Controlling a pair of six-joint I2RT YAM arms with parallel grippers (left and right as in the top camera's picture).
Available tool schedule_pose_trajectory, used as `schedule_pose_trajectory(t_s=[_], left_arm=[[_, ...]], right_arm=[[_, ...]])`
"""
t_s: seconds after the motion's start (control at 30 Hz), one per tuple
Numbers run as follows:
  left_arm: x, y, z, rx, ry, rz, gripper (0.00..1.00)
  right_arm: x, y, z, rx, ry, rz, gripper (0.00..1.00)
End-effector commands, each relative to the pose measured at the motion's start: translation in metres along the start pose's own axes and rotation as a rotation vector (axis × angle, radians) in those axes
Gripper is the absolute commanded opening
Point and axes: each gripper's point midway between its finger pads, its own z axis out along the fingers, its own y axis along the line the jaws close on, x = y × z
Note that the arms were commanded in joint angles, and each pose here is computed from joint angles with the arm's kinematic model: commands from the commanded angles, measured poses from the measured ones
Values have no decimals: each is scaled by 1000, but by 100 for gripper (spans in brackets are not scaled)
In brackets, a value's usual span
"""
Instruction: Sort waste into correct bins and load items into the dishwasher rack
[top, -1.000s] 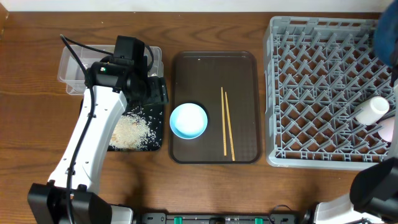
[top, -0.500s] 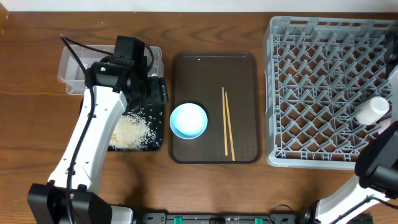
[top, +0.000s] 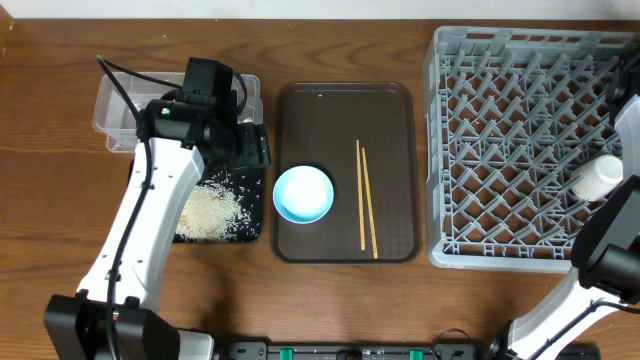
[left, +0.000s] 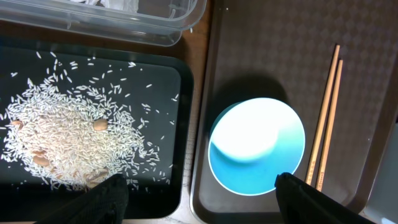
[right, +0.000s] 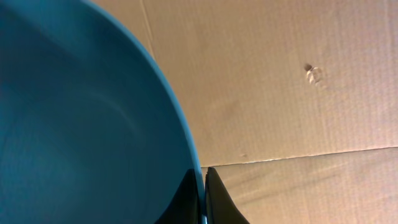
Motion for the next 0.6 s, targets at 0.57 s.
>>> schedule_pose_trajectory(t_s=[0.57], left_arm=[[3,4,4,-17,14,-4,79]], right_arm=[[-41,41,-38,-127,-125,123,36]])
